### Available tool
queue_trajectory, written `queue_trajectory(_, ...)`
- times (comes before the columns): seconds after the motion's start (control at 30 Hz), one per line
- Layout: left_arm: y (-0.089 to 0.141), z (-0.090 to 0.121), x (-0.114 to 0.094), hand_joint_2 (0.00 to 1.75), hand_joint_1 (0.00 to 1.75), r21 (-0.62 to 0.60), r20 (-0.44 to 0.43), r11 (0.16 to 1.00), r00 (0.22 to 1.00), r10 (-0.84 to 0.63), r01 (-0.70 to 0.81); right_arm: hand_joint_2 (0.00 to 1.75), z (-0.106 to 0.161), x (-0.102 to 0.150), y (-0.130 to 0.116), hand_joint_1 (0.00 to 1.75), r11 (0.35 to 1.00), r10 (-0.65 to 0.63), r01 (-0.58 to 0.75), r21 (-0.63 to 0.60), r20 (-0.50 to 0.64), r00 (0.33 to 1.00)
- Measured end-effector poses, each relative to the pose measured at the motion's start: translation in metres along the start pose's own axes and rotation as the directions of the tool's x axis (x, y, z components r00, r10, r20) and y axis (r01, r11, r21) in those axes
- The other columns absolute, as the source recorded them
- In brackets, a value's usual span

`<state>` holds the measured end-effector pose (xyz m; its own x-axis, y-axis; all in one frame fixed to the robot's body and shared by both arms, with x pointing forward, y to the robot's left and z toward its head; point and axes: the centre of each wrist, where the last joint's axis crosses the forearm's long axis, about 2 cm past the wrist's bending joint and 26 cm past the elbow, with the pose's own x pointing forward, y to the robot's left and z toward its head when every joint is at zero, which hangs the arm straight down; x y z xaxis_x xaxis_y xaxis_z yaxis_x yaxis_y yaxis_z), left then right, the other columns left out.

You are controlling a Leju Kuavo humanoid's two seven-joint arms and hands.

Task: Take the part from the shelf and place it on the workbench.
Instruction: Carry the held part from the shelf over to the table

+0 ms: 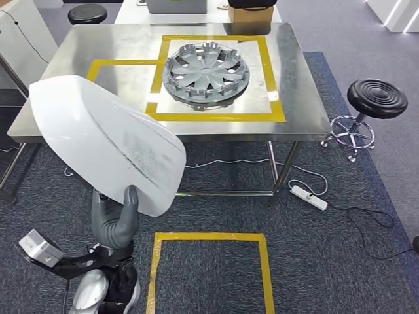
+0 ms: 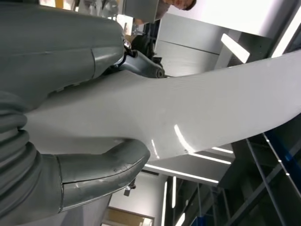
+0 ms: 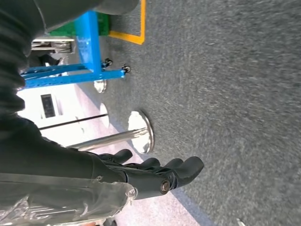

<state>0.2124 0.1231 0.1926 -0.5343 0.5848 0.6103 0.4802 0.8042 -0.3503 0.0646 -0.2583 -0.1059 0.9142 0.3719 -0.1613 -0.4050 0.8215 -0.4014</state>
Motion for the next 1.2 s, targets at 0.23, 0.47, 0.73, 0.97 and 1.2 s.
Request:
queue_trajectory(0.23,-0.0015,0.0004,-0.0027,1.75,1.75,0.022,-0.032,0.995,0.995,0.097,-0.096,1.75,0.0003,-0.0011,0.0017,0.0,1.0,0.025,-0.025,-0.002,0.008,1.0)
queue_trajectory(0.47,-0.0027,0.0,-0.0024,1.75,1.75,-0.044,-0.008,0.988,0.989,0.145,-0.145,1.75,0.0018,0.0007,0.0033,0.0,0.999,0.048,-0.048,-0.014,0.03,0.998)
queue_trajectory(0.73,-0.0029,-0.0011,-0.0017,1.75,1.75,-0.154,0.019,0.974,0.985,0.172,-0.167,1.75,0.0017,0.0,0.0041,0.0,0.998,0.069,-0.069,-0.004,0.049,0.996)
queue_trajectory(0.97,-0.0022,-0.0014,-0.0015,1.75,1.75,-0.164,0.023,0.973,0.985,0.169,-0.163,1.75,0.0019,0.0003,0.0042,0.0,0.997,0.072,-0.072,-0.001,0.052,0.996)
queue_trajectory(1.2,-0.0029,-0.0022,-0.0011,1.75,1.75,-0.155,0.03,0.973,0.984,0.176,-0.17,1.75,0.002,0.0011,0.0039,0.0,0.998,0.068,-0.068,0.0,0.056,0.996)
